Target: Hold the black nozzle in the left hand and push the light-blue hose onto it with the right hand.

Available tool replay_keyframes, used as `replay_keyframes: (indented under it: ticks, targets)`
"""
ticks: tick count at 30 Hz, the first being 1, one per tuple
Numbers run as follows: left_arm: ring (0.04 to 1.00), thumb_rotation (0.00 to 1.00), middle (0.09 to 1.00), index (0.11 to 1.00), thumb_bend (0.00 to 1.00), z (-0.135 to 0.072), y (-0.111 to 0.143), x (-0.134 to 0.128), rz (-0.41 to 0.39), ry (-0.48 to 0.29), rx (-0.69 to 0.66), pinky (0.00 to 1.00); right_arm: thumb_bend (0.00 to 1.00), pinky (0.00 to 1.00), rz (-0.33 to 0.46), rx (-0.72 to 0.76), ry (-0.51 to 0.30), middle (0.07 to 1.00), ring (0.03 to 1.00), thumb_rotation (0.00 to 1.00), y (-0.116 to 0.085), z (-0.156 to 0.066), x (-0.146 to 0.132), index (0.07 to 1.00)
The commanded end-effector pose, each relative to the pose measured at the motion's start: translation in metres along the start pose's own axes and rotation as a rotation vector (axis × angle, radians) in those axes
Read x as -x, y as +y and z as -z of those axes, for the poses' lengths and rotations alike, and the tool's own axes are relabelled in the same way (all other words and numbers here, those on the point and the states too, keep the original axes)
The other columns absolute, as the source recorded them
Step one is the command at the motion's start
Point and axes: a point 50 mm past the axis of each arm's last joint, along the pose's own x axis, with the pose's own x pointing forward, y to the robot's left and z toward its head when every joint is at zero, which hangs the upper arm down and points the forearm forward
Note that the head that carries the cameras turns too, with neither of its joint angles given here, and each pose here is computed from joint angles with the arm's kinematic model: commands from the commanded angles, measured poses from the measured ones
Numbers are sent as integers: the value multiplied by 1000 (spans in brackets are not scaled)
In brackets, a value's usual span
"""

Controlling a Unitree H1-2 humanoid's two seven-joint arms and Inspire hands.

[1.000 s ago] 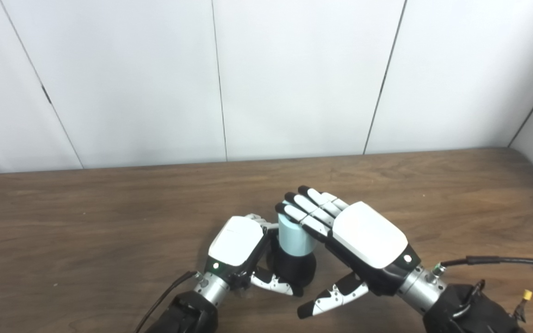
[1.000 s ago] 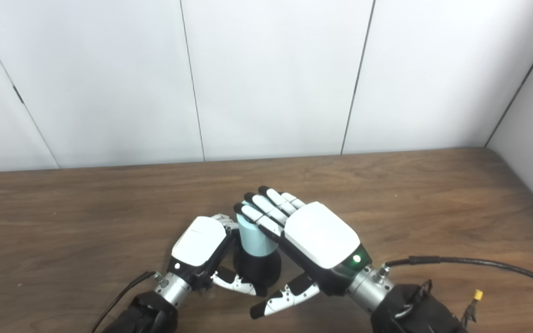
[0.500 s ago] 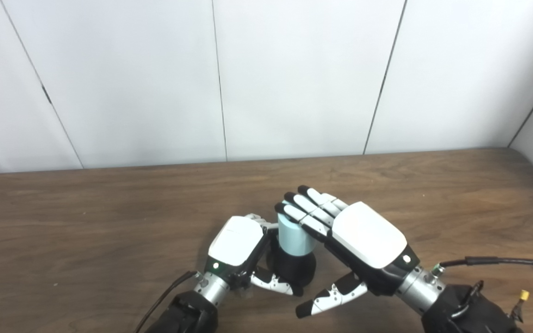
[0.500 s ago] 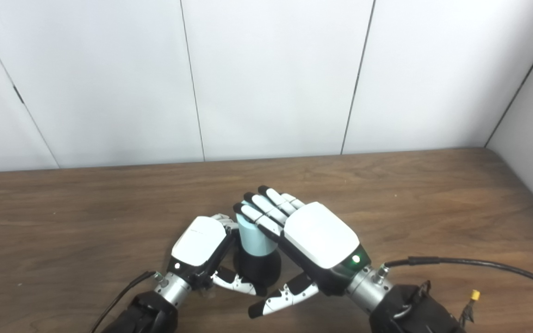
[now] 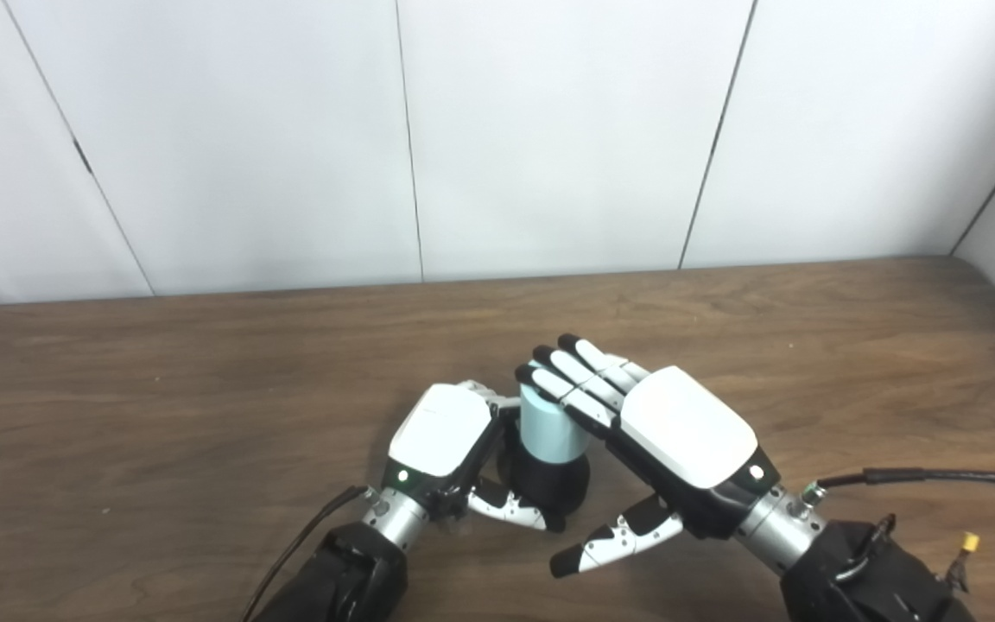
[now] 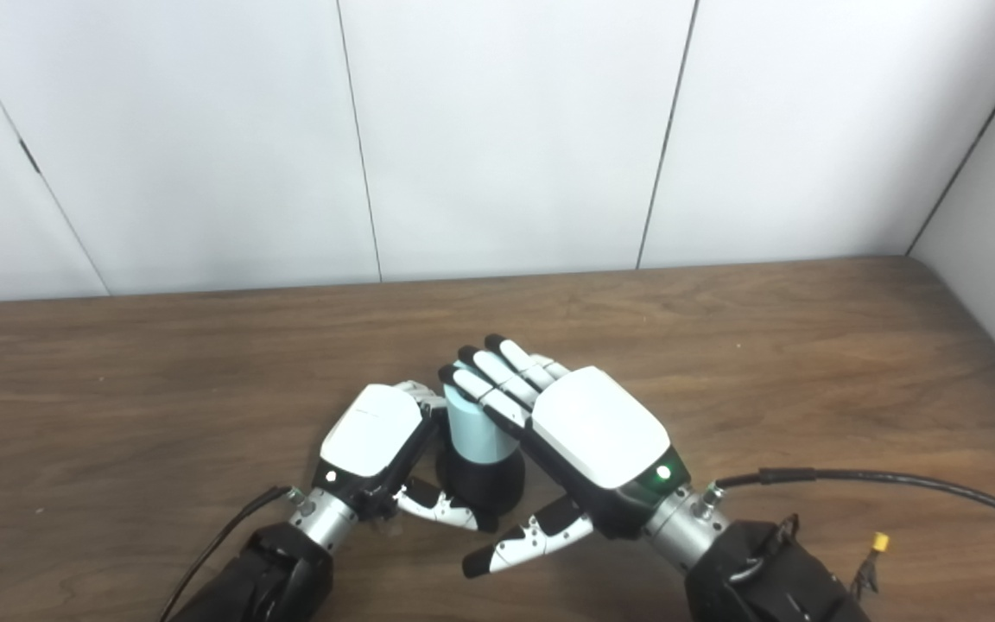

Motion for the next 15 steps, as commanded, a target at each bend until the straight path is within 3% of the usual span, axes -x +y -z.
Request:
replay_keyframes:
  ticks: [1, 10, 15]
  targets:
    - [550, 0, 433, 525, 520, 31, -65, 77, 333, 167, -17, 699, 917, 883, -352, -29, 44, 912, 984, 812, 54, 5, 28, 867]
    - [556, 0, 452, 516, 522, 30, -62, 76, 334, 165, -15, 686, 917, 887, -362, -33, 51, 920, 990, 851, 59, 5, 30, 876]
    - [541, 0, 438, 522, 521, 31, -63, 77, 332, 166, -14, 687, 919, 902, -321, -33, 41, 930, 996, 864, 55, 3, 28, 878]
